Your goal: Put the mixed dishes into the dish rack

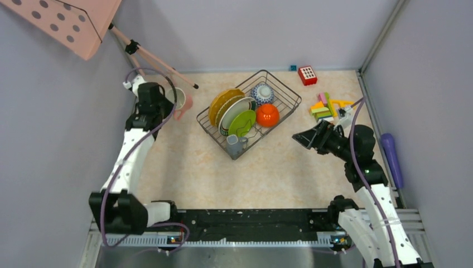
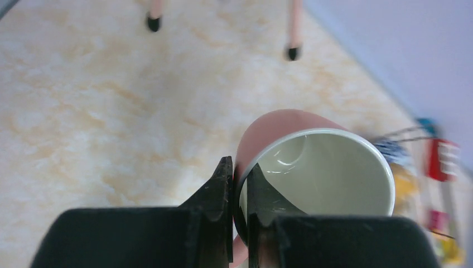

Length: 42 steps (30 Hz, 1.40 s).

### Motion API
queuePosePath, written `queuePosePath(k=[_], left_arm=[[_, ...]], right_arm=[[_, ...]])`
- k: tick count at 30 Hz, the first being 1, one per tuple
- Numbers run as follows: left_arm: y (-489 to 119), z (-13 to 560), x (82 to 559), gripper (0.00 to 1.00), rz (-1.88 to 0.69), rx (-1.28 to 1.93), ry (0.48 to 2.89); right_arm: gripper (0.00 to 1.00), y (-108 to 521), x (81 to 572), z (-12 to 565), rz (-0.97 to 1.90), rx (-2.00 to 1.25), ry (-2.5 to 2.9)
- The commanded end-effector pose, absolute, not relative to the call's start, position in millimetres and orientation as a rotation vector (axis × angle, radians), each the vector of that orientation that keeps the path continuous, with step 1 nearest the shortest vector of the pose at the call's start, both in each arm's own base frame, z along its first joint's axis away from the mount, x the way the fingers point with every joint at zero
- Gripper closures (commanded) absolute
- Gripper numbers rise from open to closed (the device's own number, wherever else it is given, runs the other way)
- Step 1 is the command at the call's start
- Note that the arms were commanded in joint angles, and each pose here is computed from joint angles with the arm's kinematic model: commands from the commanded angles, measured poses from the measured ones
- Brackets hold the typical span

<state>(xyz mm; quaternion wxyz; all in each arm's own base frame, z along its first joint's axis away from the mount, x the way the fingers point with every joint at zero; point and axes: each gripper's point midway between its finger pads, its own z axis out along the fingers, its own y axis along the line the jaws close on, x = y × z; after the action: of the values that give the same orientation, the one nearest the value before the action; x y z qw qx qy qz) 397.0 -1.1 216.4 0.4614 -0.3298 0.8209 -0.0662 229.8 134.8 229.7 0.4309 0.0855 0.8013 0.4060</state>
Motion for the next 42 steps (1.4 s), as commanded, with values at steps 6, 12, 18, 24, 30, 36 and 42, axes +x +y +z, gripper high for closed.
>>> queuePosePath(k=[6,12,18,24,30,36,42], left_arm=[[-101,359,348,1.0,-1.017,-0.545,1.667],[-163,395,309,1.0,-1.507,-0.353,1.605],[-210,400,286,1.0,-1.634,-0.252,1.653],[-241,402,270,1.0,-1.824,-0.167,1.655],[-253,397,265,1.0,-1.941,-0.178,1.661],[-263,395,262,1.0,-1.98,-0.176,1.68],[-276,397,254,1.0,-2.038,-0.135,1.684]], right_arm=[[0.18,174,211,313,1.306,-0.207,1.655],[0.03,184,206,348,1.384,-0.294,1.508],[0.01,215,214,362,1.428,-0.361,1.461],[0.01,232,222,373,1.464,-0.395,1.413],[0.01,237,213,390,1.509,-0.471,1.305],[0.01,247,216,397,1.512,-0.487,1.269],[0.01,255,233,397,1.475,-0.421,1.293]])
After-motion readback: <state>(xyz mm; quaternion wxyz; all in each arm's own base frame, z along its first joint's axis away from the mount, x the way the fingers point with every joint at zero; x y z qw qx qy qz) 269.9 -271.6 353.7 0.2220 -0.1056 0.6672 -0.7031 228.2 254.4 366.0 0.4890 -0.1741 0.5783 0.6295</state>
